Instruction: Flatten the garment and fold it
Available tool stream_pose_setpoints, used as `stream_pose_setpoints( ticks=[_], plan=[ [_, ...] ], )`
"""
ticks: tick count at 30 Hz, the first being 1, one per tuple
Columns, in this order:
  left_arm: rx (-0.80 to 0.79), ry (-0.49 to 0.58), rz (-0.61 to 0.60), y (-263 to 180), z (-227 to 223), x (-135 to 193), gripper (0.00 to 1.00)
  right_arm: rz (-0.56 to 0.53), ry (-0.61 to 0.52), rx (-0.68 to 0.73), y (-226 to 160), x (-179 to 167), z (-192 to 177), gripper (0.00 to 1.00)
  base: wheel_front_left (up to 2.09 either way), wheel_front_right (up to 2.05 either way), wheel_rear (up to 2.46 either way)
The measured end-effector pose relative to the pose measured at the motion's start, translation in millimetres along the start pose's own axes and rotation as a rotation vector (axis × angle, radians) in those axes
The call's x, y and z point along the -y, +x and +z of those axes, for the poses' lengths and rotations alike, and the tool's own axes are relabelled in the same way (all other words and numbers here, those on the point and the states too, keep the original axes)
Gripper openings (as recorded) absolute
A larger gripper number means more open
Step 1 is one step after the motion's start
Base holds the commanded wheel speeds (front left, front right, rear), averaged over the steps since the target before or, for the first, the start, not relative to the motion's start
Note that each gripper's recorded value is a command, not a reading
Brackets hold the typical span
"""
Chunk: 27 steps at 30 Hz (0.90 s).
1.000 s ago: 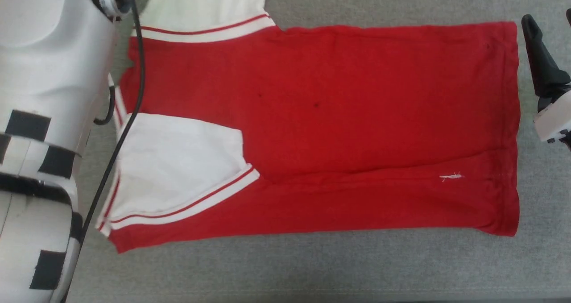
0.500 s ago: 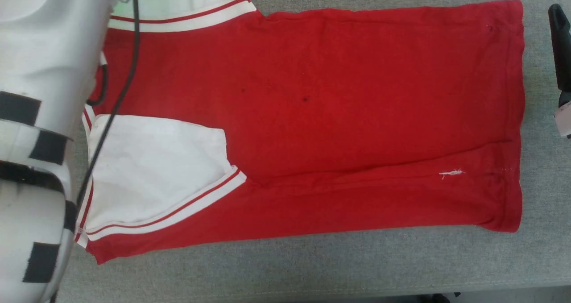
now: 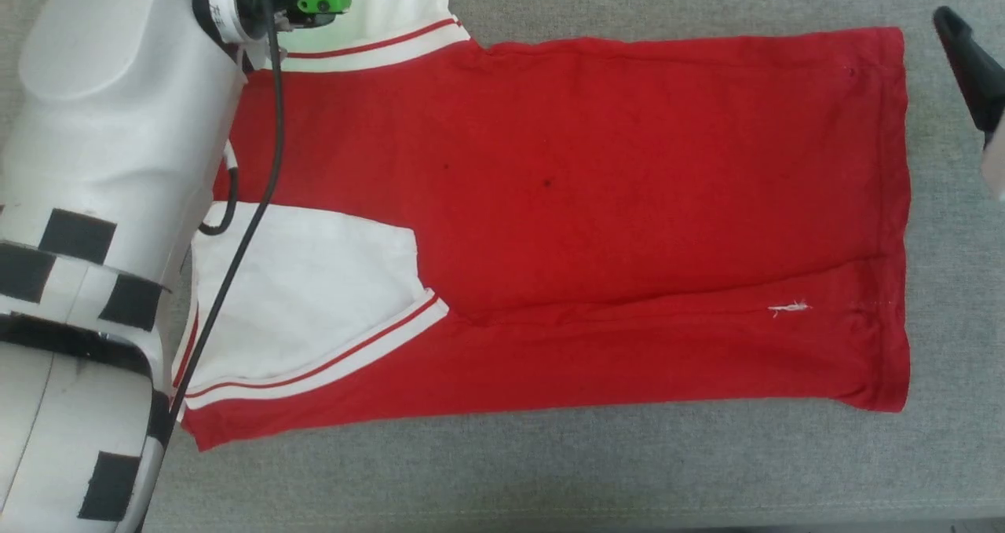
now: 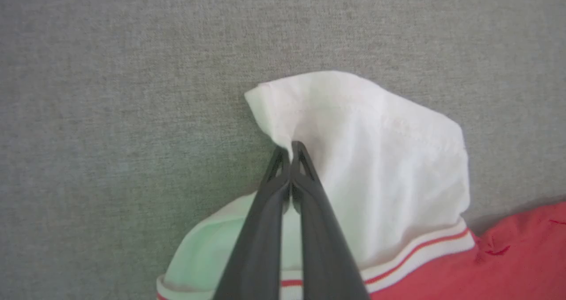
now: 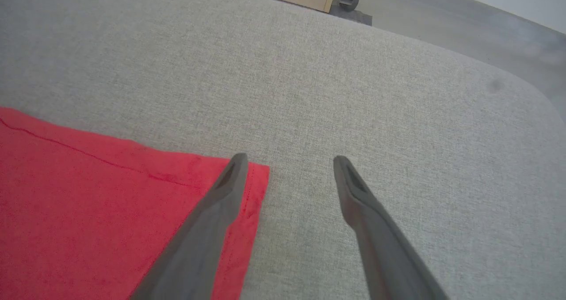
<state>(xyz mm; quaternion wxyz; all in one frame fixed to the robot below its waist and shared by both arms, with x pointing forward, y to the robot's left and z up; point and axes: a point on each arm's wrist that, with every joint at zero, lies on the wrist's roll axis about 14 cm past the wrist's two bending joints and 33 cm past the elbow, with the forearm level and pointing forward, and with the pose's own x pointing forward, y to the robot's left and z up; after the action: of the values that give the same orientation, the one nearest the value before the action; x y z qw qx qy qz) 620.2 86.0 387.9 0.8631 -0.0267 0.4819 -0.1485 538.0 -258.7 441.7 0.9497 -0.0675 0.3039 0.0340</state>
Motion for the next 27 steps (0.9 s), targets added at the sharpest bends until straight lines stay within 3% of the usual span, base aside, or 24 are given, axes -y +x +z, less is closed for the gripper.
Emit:
stream_pose_setpoints(
  ticks=[9,21,22,23,24,27],
  plan=[
    [0.043,0.004,-0.004,-11.6,8.4,-4.3,0.00,0.045,-0.141,-0.358,17.5,-26.1,-25.8,1.00,0.00,0.00,0.00],
    [0.039,-0.005,0.004,1.5,1.4,-15.1,0.00,0.093,-0.232,-0.489,42.9,-44.0,-58.2,1.00,0.00,0.00,0.00],
    [0.039,-0.005,0.004,2.0,0.9,-15.8,0.00,0.097,-0.228,-0.493,43.6,-44.2,-58.8,0.39,0.00,0.00,0.00],
    [0.039,-0.007,0.007,2.1,0.2,-17.0,0.00,0.099,-0.225,-0.491,44.2,-44.1,-57.9,0.14,0.00,0.00,0.00],
    [0.039,-0.007,0.008,1.7,-0.1,-17.6,0.00,0.103,-0.222,-0.490,44.3,-44.7,-57.6,0.00,0.00,0.00,0.00],
    [0.052,-0.016,0.005,-2.6,2.1,-19.0,0.00,0.116,-0.198,-0.480,43.8,-47.0,-55.6,0.00,0.00,0.00,0.00]
  ],
)
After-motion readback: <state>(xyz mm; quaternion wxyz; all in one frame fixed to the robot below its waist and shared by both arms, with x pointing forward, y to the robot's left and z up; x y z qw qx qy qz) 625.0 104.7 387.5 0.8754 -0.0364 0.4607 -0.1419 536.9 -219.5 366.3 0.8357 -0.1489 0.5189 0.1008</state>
